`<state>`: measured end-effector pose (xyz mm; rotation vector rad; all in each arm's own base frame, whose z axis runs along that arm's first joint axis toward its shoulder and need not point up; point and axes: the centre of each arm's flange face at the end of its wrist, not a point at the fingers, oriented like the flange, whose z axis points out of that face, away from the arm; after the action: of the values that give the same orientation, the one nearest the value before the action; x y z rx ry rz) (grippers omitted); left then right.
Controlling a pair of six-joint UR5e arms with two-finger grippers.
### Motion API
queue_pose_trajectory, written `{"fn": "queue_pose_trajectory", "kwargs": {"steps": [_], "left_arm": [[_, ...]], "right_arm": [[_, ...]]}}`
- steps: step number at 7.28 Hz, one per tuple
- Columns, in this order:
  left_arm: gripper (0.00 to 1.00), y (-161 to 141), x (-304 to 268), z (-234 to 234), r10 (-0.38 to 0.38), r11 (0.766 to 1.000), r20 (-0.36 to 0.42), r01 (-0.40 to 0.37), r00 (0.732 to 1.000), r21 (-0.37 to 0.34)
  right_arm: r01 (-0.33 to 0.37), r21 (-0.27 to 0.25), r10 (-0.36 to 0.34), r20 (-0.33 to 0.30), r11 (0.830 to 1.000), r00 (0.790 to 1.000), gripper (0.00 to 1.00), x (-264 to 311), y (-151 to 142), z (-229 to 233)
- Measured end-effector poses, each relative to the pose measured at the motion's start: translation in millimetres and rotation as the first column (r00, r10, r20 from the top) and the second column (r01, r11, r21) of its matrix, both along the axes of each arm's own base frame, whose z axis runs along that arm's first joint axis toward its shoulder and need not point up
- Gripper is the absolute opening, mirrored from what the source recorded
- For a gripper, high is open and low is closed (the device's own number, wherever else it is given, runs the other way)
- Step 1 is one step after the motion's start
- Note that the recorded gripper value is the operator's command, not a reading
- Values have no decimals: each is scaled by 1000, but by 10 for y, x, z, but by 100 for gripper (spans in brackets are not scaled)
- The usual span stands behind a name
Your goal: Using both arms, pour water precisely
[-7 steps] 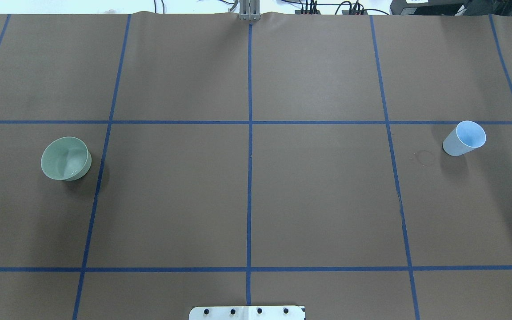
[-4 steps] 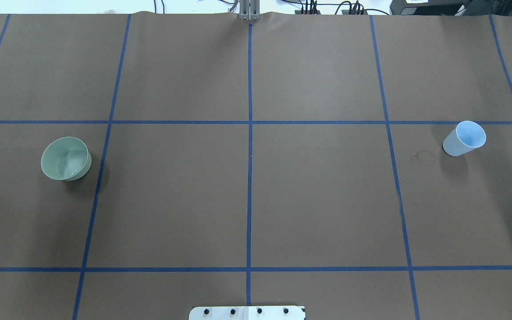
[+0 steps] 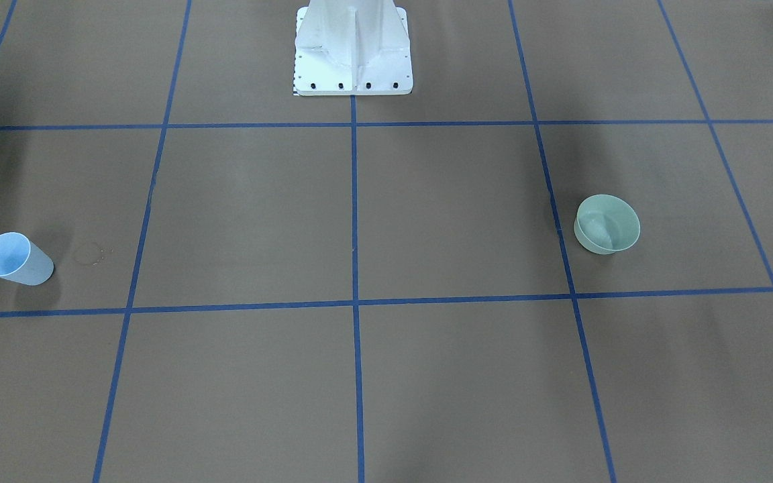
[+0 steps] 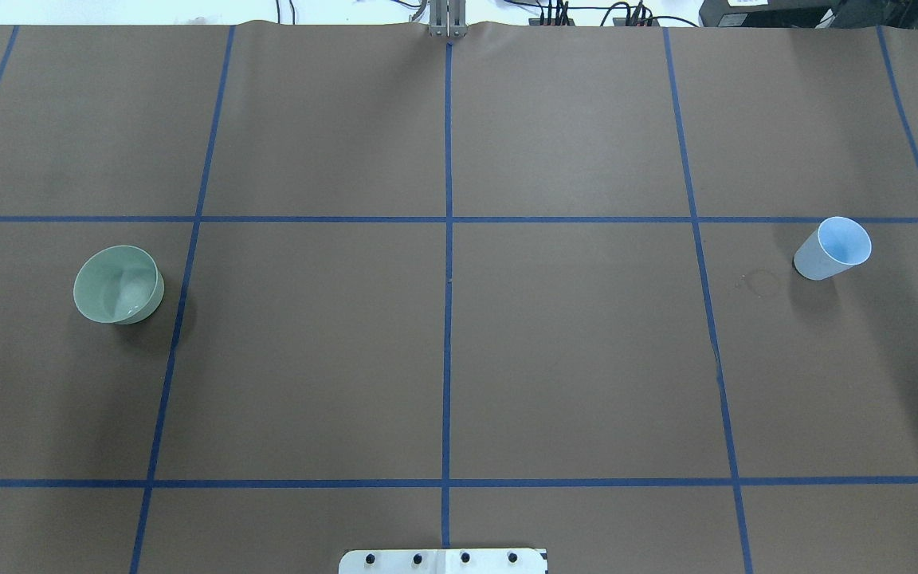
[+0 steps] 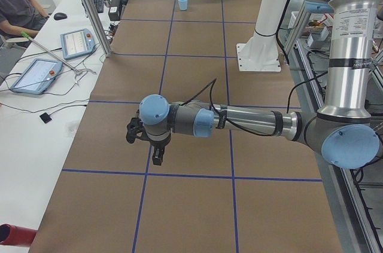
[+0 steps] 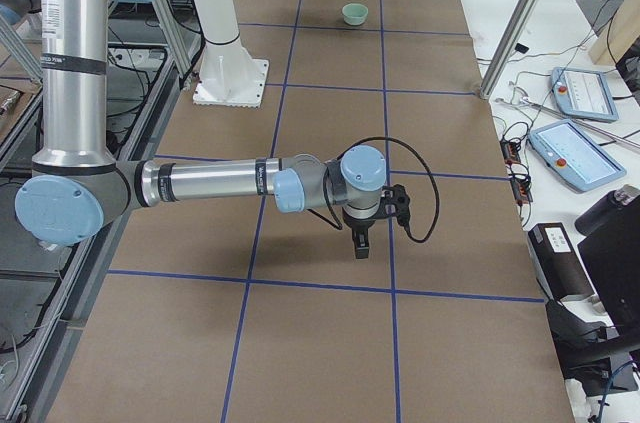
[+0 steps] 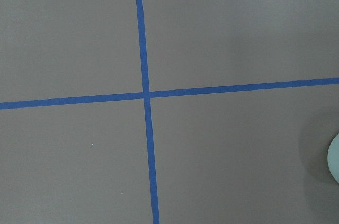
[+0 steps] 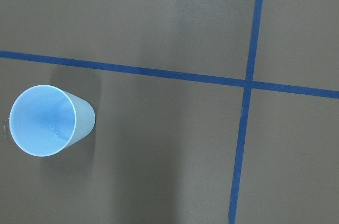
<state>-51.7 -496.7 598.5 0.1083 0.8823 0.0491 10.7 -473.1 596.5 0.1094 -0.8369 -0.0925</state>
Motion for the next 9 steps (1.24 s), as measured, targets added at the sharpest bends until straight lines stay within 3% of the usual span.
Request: {"fn": "queue_pose_trajectory", "kwargs": {"steps": [4, 6, 9], "left_arm": [[100, -62, 275, -96, 47, 999, -2, -47, 999, 22], [100, -109, 790, -241, 43, 999, -26, -42, 999, 22], [100, 13, 2024, -513, 1, 997, -84, -7, 996, -76]], "right_arm": [[0, 13, 0, -5, 1000, 1000, 100, 3, -8, -1], [0, 13, 0, -6, 1000, 1000, 100, 4, -6, 2], [0, 10, 0, -6, 1000, 1000, 100, 4, -4, 13]]}}
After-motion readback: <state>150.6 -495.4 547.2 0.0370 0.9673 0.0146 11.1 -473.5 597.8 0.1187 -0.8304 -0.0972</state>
